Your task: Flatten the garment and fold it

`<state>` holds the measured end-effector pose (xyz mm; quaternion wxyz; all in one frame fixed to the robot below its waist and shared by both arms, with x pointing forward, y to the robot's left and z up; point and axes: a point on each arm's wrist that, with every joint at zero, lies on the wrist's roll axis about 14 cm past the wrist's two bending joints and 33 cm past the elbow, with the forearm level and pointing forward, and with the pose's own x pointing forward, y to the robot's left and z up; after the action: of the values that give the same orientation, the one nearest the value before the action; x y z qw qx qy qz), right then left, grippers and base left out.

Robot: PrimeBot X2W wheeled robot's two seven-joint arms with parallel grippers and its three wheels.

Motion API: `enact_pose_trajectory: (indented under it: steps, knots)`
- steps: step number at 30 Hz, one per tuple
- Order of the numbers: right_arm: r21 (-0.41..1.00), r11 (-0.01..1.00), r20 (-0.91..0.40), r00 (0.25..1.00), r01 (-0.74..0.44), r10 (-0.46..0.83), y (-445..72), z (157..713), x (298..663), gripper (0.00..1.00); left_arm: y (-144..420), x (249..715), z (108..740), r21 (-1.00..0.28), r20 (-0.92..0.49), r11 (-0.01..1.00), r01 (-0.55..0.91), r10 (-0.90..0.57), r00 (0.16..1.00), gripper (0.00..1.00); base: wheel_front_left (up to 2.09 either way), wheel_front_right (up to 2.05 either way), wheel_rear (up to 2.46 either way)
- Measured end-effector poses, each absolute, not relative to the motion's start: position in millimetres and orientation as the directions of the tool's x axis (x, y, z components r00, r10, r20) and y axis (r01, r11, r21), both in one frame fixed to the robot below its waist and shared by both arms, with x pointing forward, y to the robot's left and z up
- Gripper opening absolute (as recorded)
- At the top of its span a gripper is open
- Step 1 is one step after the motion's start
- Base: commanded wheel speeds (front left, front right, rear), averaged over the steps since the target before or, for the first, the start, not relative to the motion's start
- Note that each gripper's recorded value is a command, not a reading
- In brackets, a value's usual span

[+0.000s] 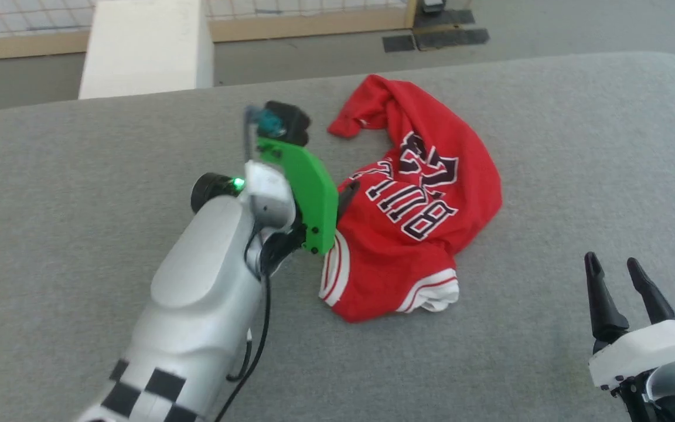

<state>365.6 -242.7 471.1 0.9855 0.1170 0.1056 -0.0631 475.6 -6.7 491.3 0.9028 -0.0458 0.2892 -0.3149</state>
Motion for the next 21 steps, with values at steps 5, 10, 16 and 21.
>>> enact_pose_trajectory:
  steps: [5, 10, 16, 21]
  knots:
    - [0.227, 0.955, -0.242, 0.961, 0.192, -0.135, -252.7, 460.6, 360.4, 1.0, -15.6, 473.9, 454.2, -0.198, -0.705, 0.778, 0.596, -0.535, 0.465, 1.0, 0.0, 0.0, 0.0]
    - [0.215, 0.947, -0.256, 0.949, 0.239, -0.182, -266.2, 453.4, 355.7, 1.0, -12.8, 476.8, 425.5, -0.172, -0.785, 0.78, 0.601, -0.477, 0.395, 1.0, 0.0, 0.0, 0.0]
    - [0.196, 0.942, -0.277, 0.937, 0.272, -0.213, -276.4, 446.1, 352.8, 1.0, -30.9, 475.2, 425.2, -0.243, -0.749, 0.755, 0.609, -0.545, 0.377, 0.0, 0.0, 0.0, 0.0]
    - [0.19, 0.951, -0.282, 0.942, 0.243, -0.184, -267.8, 443.7, 360.7, 1.0, -24.8, 495.1, 457.6, -0.299, -0.62, 0.772, 0.561, -0.604, 0.501, 0.0, 0.0, 0.0, 0.0]
